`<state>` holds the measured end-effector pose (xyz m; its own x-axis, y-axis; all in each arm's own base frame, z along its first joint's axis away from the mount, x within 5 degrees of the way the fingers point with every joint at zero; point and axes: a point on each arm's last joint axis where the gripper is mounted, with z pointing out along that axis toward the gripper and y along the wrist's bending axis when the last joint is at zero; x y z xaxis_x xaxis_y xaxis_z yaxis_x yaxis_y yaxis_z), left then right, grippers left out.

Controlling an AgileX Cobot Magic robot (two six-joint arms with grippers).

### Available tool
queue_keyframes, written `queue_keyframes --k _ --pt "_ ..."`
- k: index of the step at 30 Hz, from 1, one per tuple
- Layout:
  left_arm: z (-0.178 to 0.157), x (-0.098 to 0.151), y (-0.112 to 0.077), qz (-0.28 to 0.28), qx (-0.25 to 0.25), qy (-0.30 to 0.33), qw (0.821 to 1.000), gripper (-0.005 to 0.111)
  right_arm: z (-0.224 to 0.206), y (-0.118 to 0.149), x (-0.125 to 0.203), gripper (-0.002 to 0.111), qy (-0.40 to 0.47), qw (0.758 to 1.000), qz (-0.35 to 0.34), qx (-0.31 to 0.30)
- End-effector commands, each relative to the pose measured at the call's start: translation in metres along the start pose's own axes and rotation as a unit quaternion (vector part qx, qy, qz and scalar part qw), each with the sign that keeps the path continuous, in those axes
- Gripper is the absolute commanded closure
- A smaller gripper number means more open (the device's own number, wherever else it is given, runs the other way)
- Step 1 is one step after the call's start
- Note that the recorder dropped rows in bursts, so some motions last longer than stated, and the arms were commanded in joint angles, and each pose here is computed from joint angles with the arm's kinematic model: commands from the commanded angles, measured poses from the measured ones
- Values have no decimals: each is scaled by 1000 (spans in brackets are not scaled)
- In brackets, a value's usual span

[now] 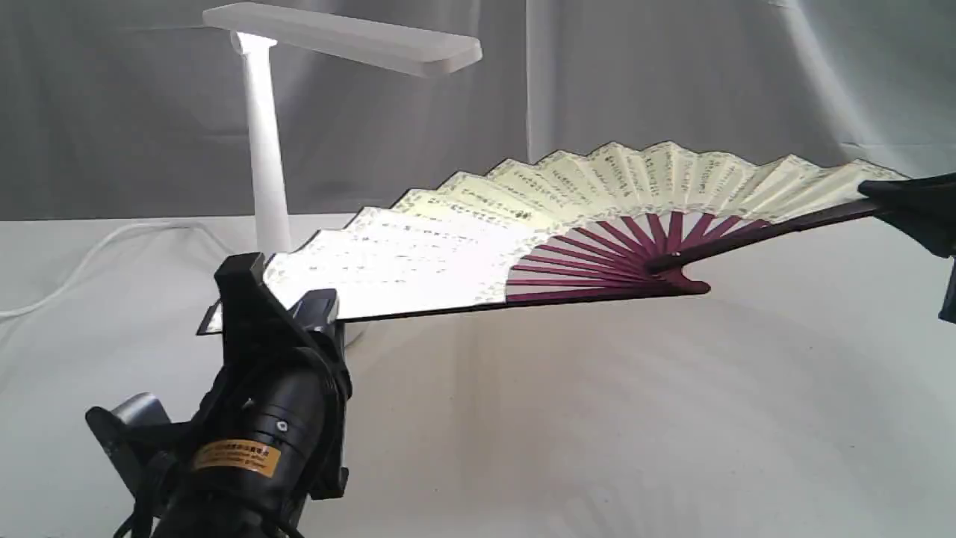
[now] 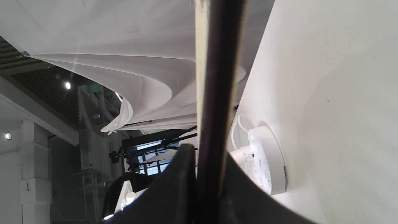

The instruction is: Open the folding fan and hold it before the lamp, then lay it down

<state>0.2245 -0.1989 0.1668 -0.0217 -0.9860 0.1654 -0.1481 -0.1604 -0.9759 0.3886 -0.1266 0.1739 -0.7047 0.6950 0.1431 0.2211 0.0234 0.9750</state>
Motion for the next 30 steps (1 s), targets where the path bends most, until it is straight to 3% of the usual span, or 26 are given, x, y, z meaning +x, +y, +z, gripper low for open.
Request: queue_keyframes --k 1,18,30 --pt "0 -10 -10 -18 31 -47 998 107 -11 -3 -11 108 -47 999 -16 12" --pt "-9 -16 -24 -33 42 -44 998 107 -12 10 -8 108 -51 998 -29 3" --pt "-21 -25 -42 -43 57 -34 997 107 16 37 17 108 -12 998 -62 -3"
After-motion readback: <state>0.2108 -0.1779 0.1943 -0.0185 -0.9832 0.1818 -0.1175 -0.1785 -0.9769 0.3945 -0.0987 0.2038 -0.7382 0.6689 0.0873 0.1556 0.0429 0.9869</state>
